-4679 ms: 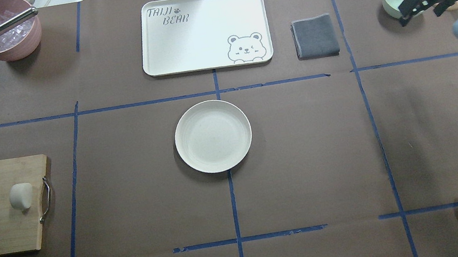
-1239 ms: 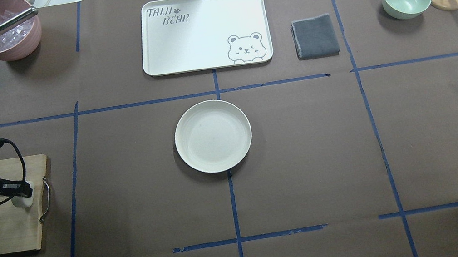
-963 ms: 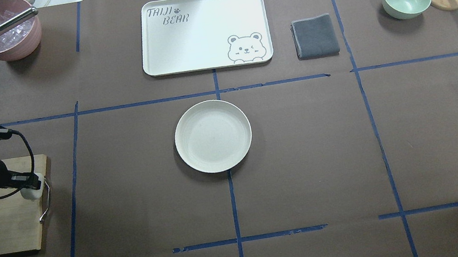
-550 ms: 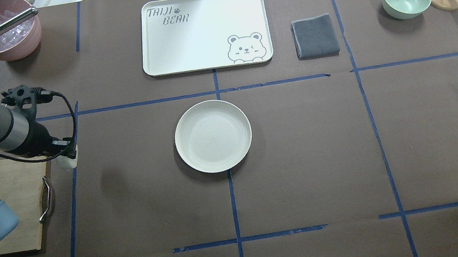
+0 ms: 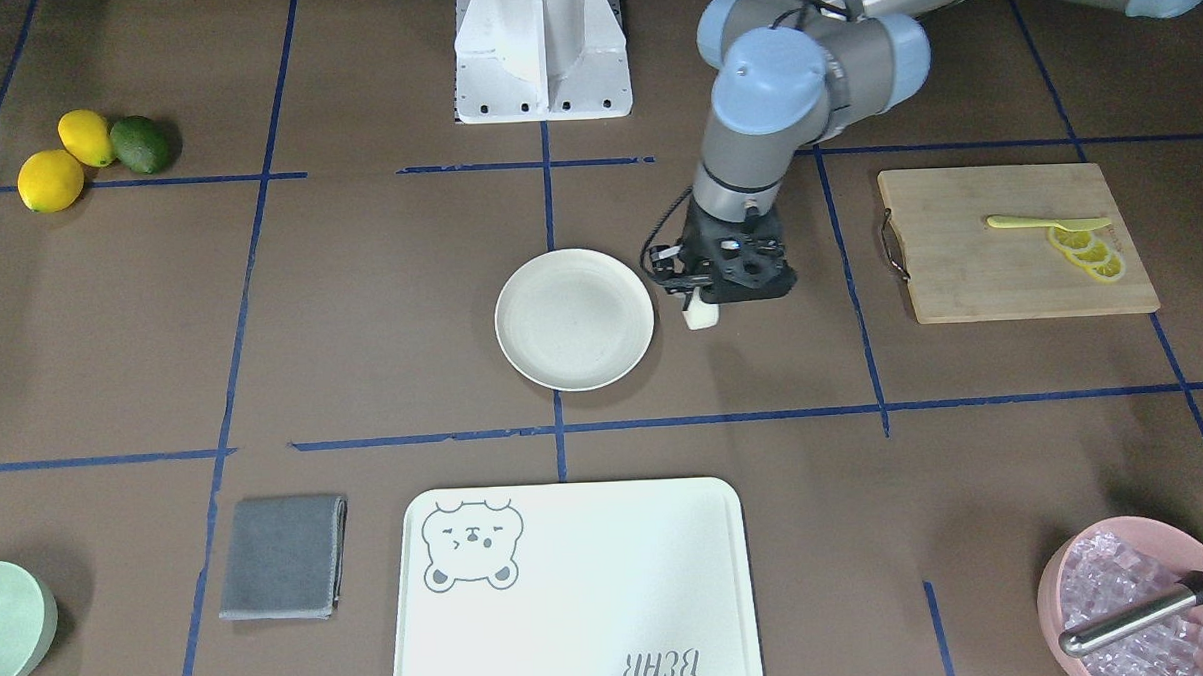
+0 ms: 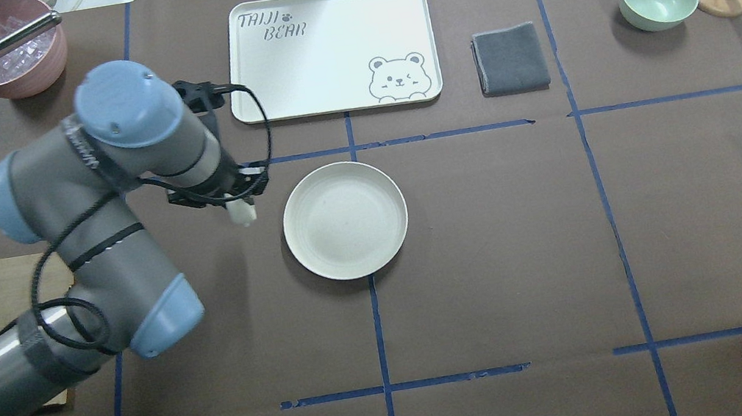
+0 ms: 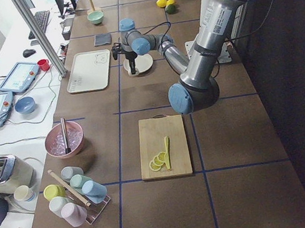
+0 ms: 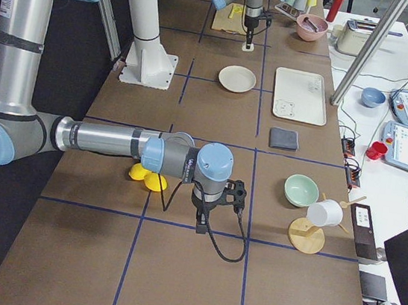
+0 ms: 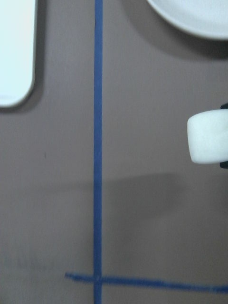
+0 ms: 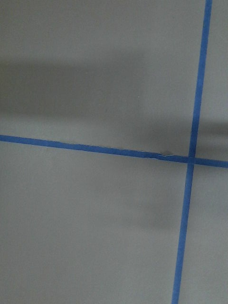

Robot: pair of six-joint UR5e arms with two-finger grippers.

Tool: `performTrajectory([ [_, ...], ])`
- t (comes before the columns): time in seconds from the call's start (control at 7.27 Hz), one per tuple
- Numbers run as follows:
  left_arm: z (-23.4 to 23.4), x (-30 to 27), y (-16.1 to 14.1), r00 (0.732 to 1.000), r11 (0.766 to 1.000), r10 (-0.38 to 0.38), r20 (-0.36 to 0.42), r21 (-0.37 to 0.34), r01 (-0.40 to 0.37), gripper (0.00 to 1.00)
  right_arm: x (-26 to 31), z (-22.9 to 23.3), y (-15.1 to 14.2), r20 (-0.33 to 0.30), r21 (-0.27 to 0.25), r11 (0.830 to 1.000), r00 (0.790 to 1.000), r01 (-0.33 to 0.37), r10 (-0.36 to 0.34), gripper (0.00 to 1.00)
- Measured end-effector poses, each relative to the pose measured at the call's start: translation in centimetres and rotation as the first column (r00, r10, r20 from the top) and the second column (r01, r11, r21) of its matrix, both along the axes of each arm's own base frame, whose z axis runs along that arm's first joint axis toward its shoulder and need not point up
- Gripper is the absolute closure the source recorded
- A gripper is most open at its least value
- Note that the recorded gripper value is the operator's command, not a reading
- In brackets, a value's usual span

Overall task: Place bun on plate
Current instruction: 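Carry the bun with the left gripper over the white plate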

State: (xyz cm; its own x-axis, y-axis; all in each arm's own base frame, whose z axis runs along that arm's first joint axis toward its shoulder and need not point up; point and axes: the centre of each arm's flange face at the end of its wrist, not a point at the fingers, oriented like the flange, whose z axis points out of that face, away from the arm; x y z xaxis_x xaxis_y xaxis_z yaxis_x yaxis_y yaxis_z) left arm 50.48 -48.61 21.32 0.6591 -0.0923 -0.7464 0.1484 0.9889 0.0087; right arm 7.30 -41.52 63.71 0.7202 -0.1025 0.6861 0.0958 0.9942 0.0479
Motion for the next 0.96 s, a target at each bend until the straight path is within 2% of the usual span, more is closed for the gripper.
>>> performTrajectory([
  [0.28,-5.0,8.0,1.5,1.0,0.999,-0.019,-0.012,-0.028,0.019,0.6,0.0,0.0,0.0,0.0,0.0,1.0,1.0,0.0,0.0,0.0],
  [0.55,-5.3,12.5,3.1,0.999,1.0,-0.022,-0.027,-0.015,0.021,0.3,0.0,0.0,0.0,0.0,-0.001,1.0,1.0,-0.001,0.001,0.0],
  [0.69,-5.0,13.3,3.3,0.999,1.0,-0.02,-0.028,-0.012,0.02,0.0,0.0,0.0,0.0,0.0,-0.001,1.0,1.0,-0.001,0.001,0.0],
  [0.96,-4.6,13.5,3.3,1.0,1.0,-0.018,-0.023,-0.007,0.018,0.0,0.0,0.0,0.0,0.001,0.0,1.0,1.0,-0.001,0.001,0.0],
])
